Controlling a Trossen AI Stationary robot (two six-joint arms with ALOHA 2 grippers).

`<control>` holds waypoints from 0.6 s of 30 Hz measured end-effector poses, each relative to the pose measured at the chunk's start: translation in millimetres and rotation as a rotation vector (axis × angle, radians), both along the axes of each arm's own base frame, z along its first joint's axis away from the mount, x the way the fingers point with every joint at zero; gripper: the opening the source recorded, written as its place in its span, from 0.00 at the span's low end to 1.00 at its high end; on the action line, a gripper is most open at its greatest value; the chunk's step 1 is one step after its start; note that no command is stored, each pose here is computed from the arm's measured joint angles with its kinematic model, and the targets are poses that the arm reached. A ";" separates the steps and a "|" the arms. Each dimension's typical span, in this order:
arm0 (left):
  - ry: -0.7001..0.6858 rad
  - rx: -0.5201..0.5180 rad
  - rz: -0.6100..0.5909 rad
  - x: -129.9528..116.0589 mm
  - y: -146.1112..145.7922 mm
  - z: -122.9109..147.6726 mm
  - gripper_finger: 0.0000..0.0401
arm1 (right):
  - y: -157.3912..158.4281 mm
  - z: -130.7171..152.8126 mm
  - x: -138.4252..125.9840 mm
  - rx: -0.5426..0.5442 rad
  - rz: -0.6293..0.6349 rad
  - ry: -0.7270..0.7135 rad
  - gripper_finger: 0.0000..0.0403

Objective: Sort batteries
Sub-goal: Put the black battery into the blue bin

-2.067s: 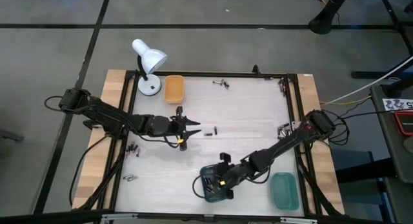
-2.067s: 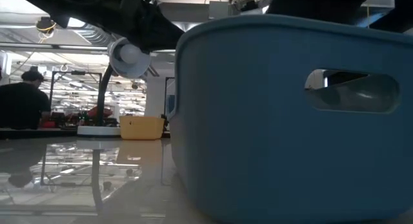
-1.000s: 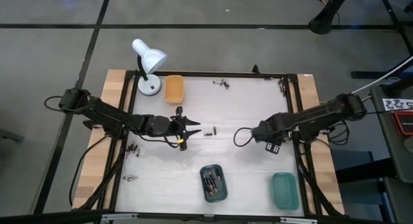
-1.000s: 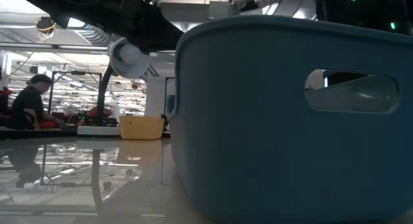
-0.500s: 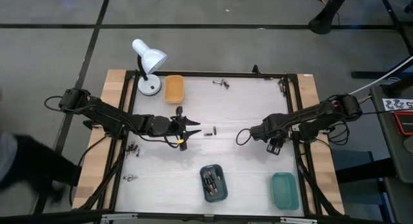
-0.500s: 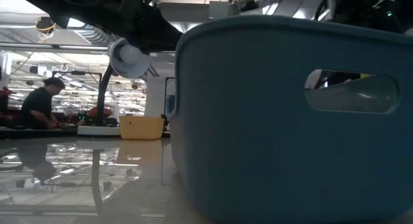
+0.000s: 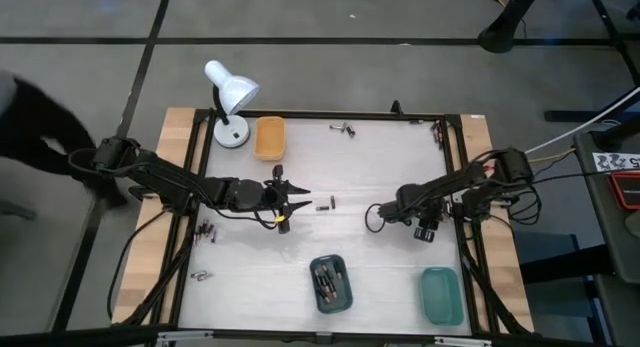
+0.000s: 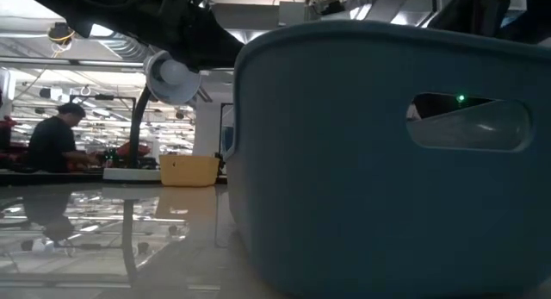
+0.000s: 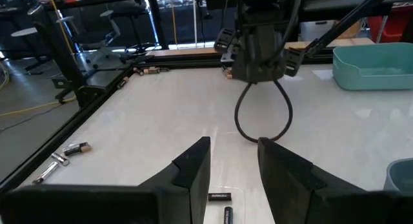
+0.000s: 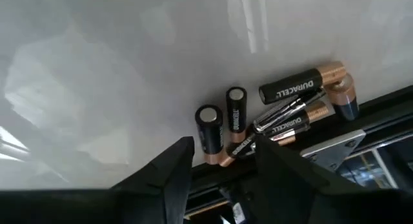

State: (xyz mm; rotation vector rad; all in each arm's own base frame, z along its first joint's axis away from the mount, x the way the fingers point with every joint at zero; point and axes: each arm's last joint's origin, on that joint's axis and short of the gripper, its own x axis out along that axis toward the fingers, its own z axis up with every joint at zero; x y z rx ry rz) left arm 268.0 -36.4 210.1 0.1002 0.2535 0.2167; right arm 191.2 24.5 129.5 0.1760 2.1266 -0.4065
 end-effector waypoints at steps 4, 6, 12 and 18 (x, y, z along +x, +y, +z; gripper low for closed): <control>0.000 0.000 0.000 0.0 0.0 0.1 0.30 | 0.3 -2.0 0.9 0.018 0.017 0.002 0.42; 0.000 0.000 0.000 0.0 0.0 0.0 0.30 | 0.5 -2.8 2.1 0.022 0.018 -0.012 0.42; 0.000 0.000 0.000 0.0 0.1 0.1 0.30 | 1.0 -14.6 -2.2 0.063 0.004 -0.063 0.42; 0.000 0.000 0.000 0.0 0.1 0.1 0.30 | 1.1 -18.1 -6.1 0.070 -0.006 -0.062 0.42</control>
